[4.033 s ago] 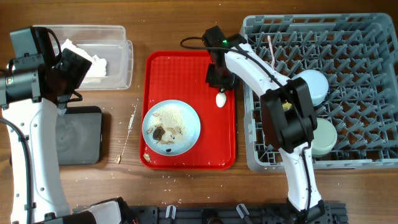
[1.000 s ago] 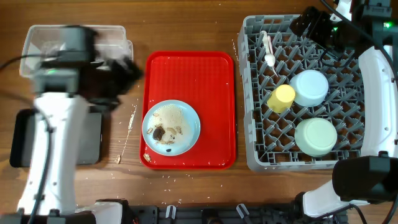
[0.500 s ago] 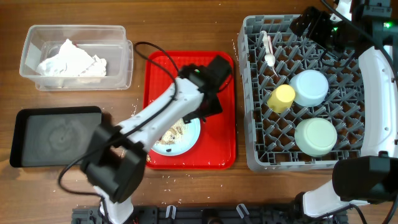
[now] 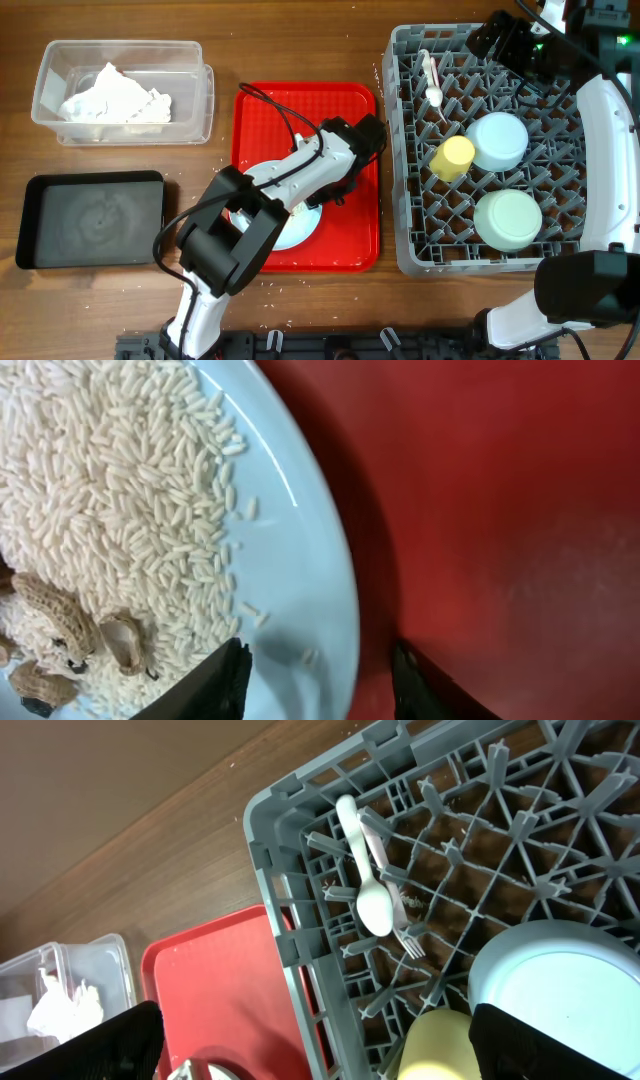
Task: Sort waste into correct bins and load items into the dishwasher rack
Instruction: 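Move the left gripper to the light-blue plate and grasp its rim, then lift the plate with the left gripper and carry it over the black tray, then tilt the plate with the left gripper to dump rice onto the black tray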
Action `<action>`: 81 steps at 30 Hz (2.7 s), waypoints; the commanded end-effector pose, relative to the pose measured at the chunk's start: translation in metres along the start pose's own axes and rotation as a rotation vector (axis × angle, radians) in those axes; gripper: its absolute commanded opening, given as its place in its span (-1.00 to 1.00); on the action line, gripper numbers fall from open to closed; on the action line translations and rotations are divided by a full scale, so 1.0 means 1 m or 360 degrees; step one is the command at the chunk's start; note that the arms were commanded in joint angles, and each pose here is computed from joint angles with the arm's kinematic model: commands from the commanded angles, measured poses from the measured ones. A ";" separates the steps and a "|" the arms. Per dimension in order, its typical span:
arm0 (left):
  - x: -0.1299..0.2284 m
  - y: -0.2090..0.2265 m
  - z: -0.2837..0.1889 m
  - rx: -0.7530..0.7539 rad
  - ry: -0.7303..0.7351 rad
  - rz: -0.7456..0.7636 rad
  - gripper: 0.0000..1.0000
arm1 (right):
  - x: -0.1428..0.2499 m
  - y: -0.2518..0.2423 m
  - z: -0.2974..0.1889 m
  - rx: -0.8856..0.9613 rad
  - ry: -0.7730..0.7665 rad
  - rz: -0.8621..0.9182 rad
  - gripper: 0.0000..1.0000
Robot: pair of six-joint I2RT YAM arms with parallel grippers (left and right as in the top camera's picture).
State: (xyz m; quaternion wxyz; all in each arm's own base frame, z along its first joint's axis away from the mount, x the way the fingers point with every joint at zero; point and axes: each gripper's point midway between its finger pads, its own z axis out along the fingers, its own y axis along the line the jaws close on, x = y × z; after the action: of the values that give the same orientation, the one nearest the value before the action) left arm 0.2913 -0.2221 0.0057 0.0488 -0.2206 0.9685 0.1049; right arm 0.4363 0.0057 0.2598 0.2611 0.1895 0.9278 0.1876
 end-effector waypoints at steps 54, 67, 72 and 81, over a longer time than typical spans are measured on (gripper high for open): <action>-0.163 0.181 -0.086 -0.0235 -0.0363 -0.0400 -0.92 | -0.002 0.003 -0.010 -0.0005 -0.0038 -0.0001 0.98; -0.234 0.274 -0.063 0.0026 -0.0308 -0.1062 -0.92 | -0.002 0.003 -0.010 -0.0005 -0.0038 -0.0001 0.99; -0.238 0.298 -0.106 0.0271 -0.0403 -0.1220 -0.92 | -0.002 0.003 -0.010 -0.0005 -0.0037 -0.0001 0.99; -0.240 0.319 -0.120 0.0546 -0.0350 -0.1308 -0.92 | -0.002 0.003 -0.010 -0.0005 -0.0038 -0.0001 0.99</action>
State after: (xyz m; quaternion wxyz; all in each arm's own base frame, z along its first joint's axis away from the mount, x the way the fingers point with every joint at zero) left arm 0.3542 0.1364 0.2121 0.2286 -0.5797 0.7818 -0.0205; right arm 0.4363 0.0057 0.2598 0.2611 0.1895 0.9278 0.1876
